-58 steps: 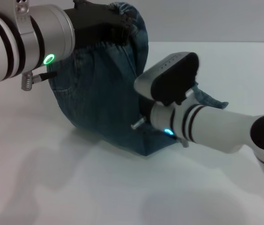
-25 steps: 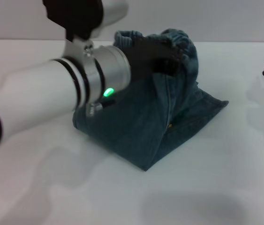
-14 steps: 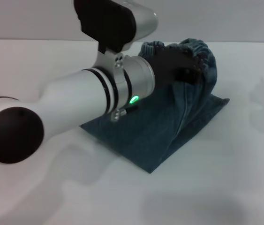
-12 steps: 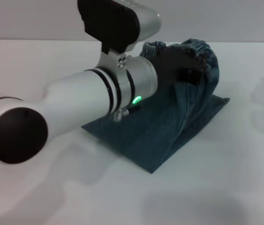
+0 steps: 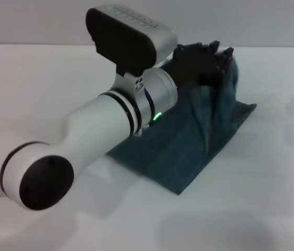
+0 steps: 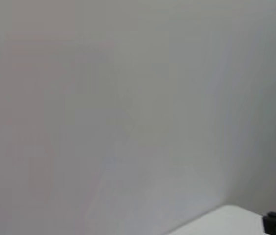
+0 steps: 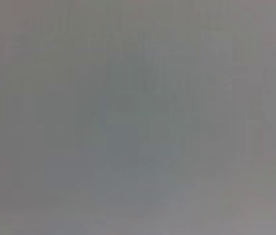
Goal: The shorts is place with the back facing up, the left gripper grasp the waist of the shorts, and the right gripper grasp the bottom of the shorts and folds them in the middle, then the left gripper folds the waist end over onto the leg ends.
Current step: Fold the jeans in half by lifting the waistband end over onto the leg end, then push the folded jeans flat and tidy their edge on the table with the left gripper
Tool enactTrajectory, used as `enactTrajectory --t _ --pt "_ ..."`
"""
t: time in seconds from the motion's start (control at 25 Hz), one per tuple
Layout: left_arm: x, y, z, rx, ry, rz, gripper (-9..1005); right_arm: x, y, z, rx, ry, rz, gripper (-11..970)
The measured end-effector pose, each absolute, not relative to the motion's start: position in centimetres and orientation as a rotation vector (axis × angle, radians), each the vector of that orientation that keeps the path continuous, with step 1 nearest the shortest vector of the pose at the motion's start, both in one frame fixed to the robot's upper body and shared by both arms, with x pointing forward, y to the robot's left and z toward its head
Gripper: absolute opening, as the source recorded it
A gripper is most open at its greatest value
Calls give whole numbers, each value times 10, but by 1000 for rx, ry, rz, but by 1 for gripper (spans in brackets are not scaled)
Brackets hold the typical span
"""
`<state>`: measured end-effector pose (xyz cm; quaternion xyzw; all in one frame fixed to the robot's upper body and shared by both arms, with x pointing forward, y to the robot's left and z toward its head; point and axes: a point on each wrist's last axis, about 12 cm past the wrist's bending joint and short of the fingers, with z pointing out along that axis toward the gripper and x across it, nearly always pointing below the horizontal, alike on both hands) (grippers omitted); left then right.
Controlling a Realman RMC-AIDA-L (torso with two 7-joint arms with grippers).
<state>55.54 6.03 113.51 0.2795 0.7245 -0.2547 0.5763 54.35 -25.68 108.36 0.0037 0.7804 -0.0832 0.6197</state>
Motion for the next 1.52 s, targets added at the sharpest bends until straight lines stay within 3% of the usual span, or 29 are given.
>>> enactTrajectory --t 0.2,0.28,0.52,1.0,1.16,1.32,1.52 --pt "557 64 1130 620 1646 -570 201 544 -257 1084 2 1791 -195 40" --pt "557 65 1129 617 1642 -569 396 544 -257 1084 1 1791 -196 40" --pt "557 75 1123 567 1621 -539 663 543 -254 1083 1 1794 -183 41" --pt "524 133 1093 320 1420 -388 853 544 -208 1105 -153 1529 -53 42" --pt "521 138 1089 304 1423 -375 859 525 -197 1107 -246 1248 2 42" --pt "517 141 1078 329 1448 -357 859 494 -197 1089 -385 977 81 42" --pt "514 147 1068 324 1486 -362 860 475 -224 1075 -280 992 28 43"
